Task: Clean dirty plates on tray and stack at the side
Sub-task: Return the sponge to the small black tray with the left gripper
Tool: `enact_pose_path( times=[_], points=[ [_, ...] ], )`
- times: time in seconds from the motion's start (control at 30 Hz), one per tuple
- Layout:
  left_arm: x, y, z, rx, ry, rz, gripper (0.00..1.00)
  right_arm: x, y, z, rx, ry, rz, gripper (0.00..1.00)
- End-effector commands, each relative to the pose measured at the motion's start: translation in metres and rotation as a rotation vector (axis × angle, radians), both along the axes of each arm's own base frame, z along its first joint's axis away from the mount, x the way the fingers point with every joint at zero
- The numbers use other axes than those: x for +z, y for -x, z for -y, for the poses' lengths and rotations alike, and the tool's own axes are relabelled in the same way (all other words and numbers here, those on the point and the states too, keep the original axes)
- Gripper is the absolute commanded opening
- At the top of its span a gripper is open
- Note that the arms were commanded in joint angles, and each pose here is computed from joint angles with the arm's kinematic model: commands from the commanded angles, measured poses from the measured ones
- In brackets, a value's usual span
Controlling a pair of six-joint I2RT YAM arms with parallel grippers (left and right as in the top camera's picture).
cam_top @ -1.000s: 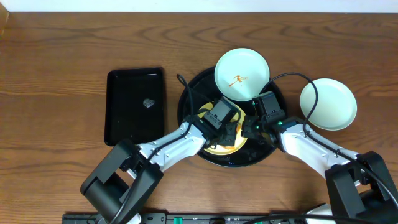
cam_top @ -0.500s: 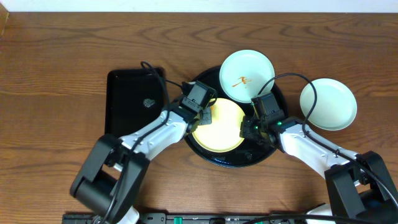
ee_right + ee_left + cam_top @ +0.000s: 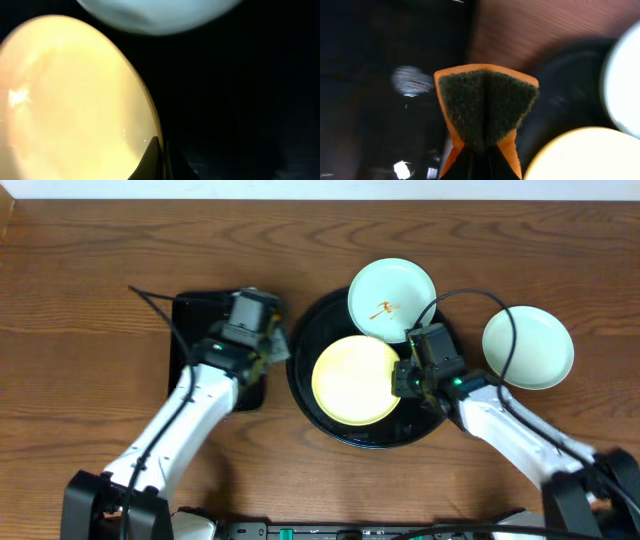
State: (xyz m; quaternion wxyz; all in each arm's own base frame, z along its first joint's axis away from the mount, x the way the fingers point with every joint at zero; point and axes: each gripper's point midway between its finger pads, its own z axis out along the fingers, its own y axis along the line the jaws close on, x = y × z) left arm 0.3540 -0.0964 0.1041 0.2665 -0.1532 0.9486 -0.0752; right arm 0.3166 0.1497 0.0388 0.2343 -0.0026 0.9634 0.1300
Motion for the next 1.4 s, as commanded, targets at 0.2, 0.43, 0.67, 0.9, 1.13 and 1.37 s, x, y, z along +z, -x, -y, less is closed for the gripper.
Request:
enact_pose_path(
  times=[0.2, 0.43, 0.67, 0.9, 1.13, 1.37],
  points=[
    [-0.031, -0.017, -0.063, -0.044, -0.024, -0.068, 0.07, 0.080, -0.032, 0.031, 0.065, 0.253, 0.340, 0.01],
    [-0.063, -0.024, -0.069, -0.120, 0.165, -0.110, 0.07, 0.120, -0.046, 0.071, 0.086, 0.596, 0.498, 0.01],
    [-0.084, -0.019, -0.082, -0.136, 0.295, -0.149, 0.08, 0.142, -0.053, 0.084, 0.046, 0.692, 0.569, 0.01],
    [-0.117, -0.001, -0.135, 0.196, 0.181, -0.292, 0.07, 0.144, -0.054, 0.078, 0.056, 0.682, 0.580, 0.01],
    [-0.100, -0.004, -0.047, -0.178, 0.378, -0.245, 0.08, 0.144, -0.053, 0.078, 0.055, 0.682, 0.579, 0.01],
    [-0.121, 0.000, -0.096, -0.008, -0.077, -0.308, 0.07, 0.143, -0.053, 0.078, 0.050, 0.678, 0.578, 0.01]
  ],
)
